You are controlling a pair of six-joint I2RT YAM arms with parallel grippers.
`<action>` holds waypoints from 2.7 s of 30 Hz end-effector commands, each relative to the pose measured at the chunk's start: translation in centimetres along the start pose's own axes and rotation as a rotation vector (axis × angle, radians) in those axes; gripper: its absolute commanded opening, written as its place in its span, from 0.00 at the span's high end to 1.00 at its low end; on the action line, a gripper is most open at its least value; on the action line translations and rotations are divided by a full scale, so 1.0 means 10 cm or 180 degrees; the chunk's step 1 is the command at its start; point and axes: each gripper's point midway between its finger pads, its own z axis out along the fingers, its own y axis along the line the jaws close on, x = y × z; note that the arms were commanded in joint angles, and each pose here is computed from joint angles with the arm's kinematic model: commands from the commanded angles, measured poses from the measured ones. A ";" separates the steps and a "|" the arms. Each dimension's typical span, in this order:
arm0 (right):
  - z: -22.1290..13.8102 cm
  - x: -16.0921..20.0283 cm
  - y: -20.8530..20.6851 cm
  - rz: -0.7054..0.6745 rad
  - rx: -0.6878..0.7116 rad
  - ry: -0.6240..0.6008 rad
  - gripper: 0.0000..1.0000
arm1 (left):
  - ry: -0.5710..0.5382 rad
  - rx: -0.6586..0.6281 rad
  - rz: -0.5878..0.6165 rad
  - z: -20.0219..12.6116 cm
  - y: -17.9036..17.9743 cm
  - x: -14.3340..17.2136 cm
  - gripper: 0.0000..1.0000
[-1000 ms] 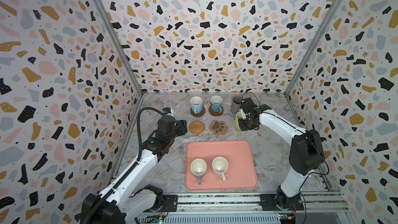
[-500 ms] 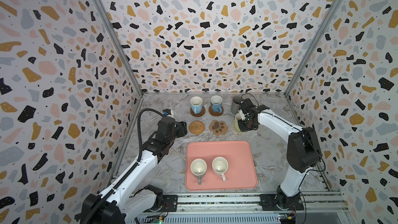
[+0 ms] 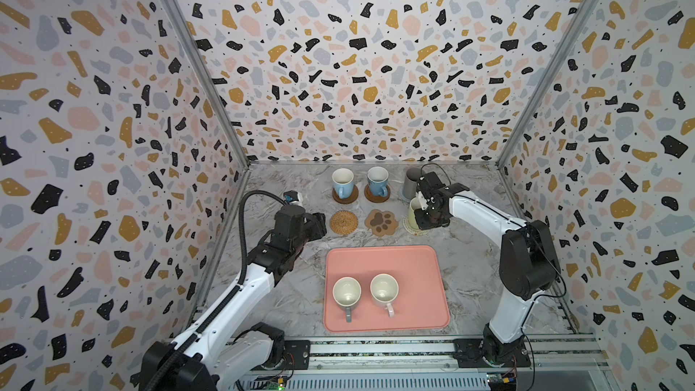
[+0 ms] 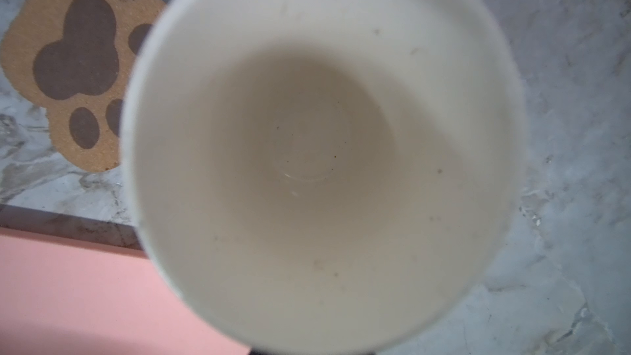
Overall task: Place cups on coasters
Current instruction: Place the cup on the coaster, then pick up the cup from the tray.
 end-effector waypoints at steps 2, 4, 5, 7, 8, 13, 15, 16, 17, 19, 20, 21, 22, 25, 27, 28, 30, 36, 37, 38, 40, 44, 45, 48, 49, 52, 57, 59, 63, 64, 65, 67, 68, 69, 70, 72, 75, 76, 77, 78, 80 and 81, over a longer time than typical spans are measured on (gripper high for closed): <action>-0.10 -0.17 -0.01 0.0000 -0.0008 -0.0204 0.87 | -0.0041 -0.0014 0.0015 -0.02 0.01 -0.02 0.33; -0.11 -0.16 -0.03 0.0001 0.0026 -0.0207 0.86 | -0.0043 -0.0023 0.0019 -0.02 0.01 -0.02 0.33; -0.11 -0.16 -0.03 -0.0003 0.0037 -0.0204 0.86 | -0.0049 -0.0021 0.0019 -0.03 0.01 -0.03 0.33; -0.11 -0.14 -0.05 -0.0006 0.0057 -0.0193 0.86 | -0.0046 -0.0025 0.0019 -0.02 0.02 -0.03 0.33; -0.11 -0.13 -0.05 -0.0008 0.0062 -0.0191 0.86 | -0.0045 -0.0021 0.0019 -0.02 0.02 -0.02 0.33; -0.11 -0.09 -0.06 -0.0004 0.0064 -0.0171 0.85 | -0.0043 -0.0025 0.0014 -0.02 0.02 -0.02 0.33; -0.10 -0.08 -0.06 -0.0004 0.0061 -0.0164 0.84 | -0.0041 -0.0024 0.0016 -0.02 0.02 -0.02 0.33; -0.11 -0.07 -0.06 -0.0006 0.0067 -0.0165 0.82 | -0.0043 -0.0024 0.0015 -0.02 0.02 -0.02 0.33; -0.11 -0.07 -0.06 -0.0001 0.0066 -0.0165 0.81 | -0.0040 -0.0026 0.0013 -0.01 0.02 -0.02 0.33; -0.12 -0.06 -0.06 0.0000 0.0071 -0.0162 0.79 | -0.0036 -0.0027 0.0016 -0.01 0.02 -0.01 0.33; -0.12 -0.07 -0.07 0.0003 0.0079 -0.0168 0.78 | -0.0031 -0.0030 0.0017 -0.01 0.02 -0.01 0.33; -0.13 -0.07 -0.07 -0.0001 0.0084 -0.0173 0.77 | -0.0034 -0.0028 0.0015 -0.01 0.02 -0.01 0.33; -0.14 -0.07 -0.08 0.0002 0.0091 -0.0178 0.76 | -0.0036 -0.0027 0.0013 -0.02 0.02 -0.01 0.33; -0.16 -0.08 -0.08 0.0006 0.0102 -0.0193 0.72 | -0.0041 -0.0028 0.0013 -0.02 0.02 -0.02 0.33; -0.17 -0.08 -0.08 0.0010 0.0101 -0.0193 0.70 | -0.0045 -0.0030 0.0014 -0.02 0.02 -0.03 0.33; -0.19 -0.08 -0.08 0.0012 0.0101 -0.0198 0.68 | -0.0050 -0.0034 0.0015 -0.03 0.02 -0.03 0.33; -0.21 -0.07 -0.09 0.0021 0.0107 -0.0201 0.66 | -0.0053 -0.0035 0.0019 -0.03 0.02 -0.04 0.33; -0.33 -0.05 -0.11 0.0058 0.0109 -0.0256 0.55 | -0.0057 -0.0054 0.0035 -0.05 0.02 -0.06 0.32; -0.37 -0.05 -0.11 0.0059 0.0111 -0.0275 0.54 | -0.0057 -0.0052 0.0036 -0.05 0.01 -0.07 0.32; -0.38 -0.05 -0.12 0.0060 0.0121 -0.0276 0.53 | -0.0054 -0.0059 0.0034 -0.05 0.02 -0.07 0.32; -0.44 -0.03 -0.13 0.0067 0.0138 -0.0294 0.50 | -0.0031 -0.0067 0.0033 -0.05 0.03 -0.05 0.32; -0.59 0.00 -0.17 0.0106 0.0159 -0.0363 0.45 | -0.0002 -0.0086 0.0041 -0.06 0.04 -0.03 0.32; -0.63 0.00 -0.19 0.0122 0.0165 -0.0392 0.44 | -0.0003 -0.0092 0.0041 -0.07 0.04 -0.03 0.32; -0.78 0.00 -0.23 0.0170 0.0176 -0.0477 0.42 | 0.0015 -0.0115 0.0060 -0.09 0.05 -0.04 0.32; -0.82 0.00 -0.24 0.0184 0.0178 -0.0499 0.41 | 0.0016 -0.0122 0.0062 -0.09 0.05 -0.04 0.32; -0.95 -0.01 -0.26 0.0232 0.0162 -0.0598 0.40 | 0.0028 -0.0134 0.0080 -0.11 0.04 -0.06 0.32; -1.11 -0.03 -0.26 0.0260 0.0125 -0.0712 0.39 | 0.0068 -0.0160 0.0134 -0.20 0.04 -0.08 0.32; -1.14 -0.04 -0.25 0.0269 0.0100 -0.0751 0.39 | 0.0089 -0.0149 0.0162 -0.27 0.03 -0.09 0.32; -1.16 -0.07 -0.23 0.0266 0.0028 -0.0821 0.39 | 0.0141 -0.0153 0.0217 -0.46 0.02 -0.08 0.33; -1.16 -0.07 -0.23 0.0266 0.0010 -0.0829 0.39 | 0.0152 -0.0150 0.0221 -0.52 0.01 -0.07 0.33; -1.15 -0.07 -0.23 0.0264 -0.0001 -0.0832 0.39 | 0.0170 -0.0130 0.0223 -0.57 -0.01 -0.05 0.33; -1.14 -0.08 -0.24 0.0265 -0.0028 -0.0858 0.39 | 0.0219 -0.0090 0.0238 -0.66 -0.06 0.01 0.34; -1.13 -0.08 -0.24 0.0268 -0.0048 -0.0869 0.39 | 0.0247 -0.0051 0.0284 -0.71 -0.12 0.05 0.34; -1.12 -0.09 -0.25 0.0275 -0.0070 -0.0877 0.39 | 0.0280 -0.0055 0.0335 -0.77 -0.17 0.10 0.34; -1.12 -0.09 -0.26 0.0285 -0.0081 -0.0886 0.39 | 0.0310 -0.0059 0.0378 -0.82 -0.21 0.14 0.34; -1.12 -0.09 -0.28 0.0299 -0.0102 -0.0900 0.39 | 0.0391 -0.0008 0.0432 -0.93 -0.32 0.23 0.34; -1.13 -0.12 -0.34 0.0332 -0.0115 -0.0957 0.38 | 0.0555 0.0184 0.0440 -1.07 -0.53 0.46 0.35; -1.13 -0.12 -0.36 0.0344 -0.0121 -0.0964 0.38 | 0.0627 0.0262 0.0452 -1.12 -0.62 0.56 0.35; -1.13 -0.13 -0.39 0.0356 -0.0127 -0.0973 0.38 | 0.0696 0.0324 0.0459 -1.15 -0.69 0.66 0.36; -1.13 -0.14 -0.40 0.0362 -0.0131 -0.0980 0.39 | 0.0765 0.0401 0.0478 -1.19 -0.77 0.75 0.36; -1.14 -0.15 -0.42 0.0370 -0.0150 -0.1000 0.38 | 0.0903 0.0527 0.0558 -1.28 -0.92 0.97 0.36; -1.15 -0.16 -0.43 0.0372 -0.0156 -0.1012 0.38 | 0.0962 0.0567 0.0560 -1.33 -0.99 1.06 0.36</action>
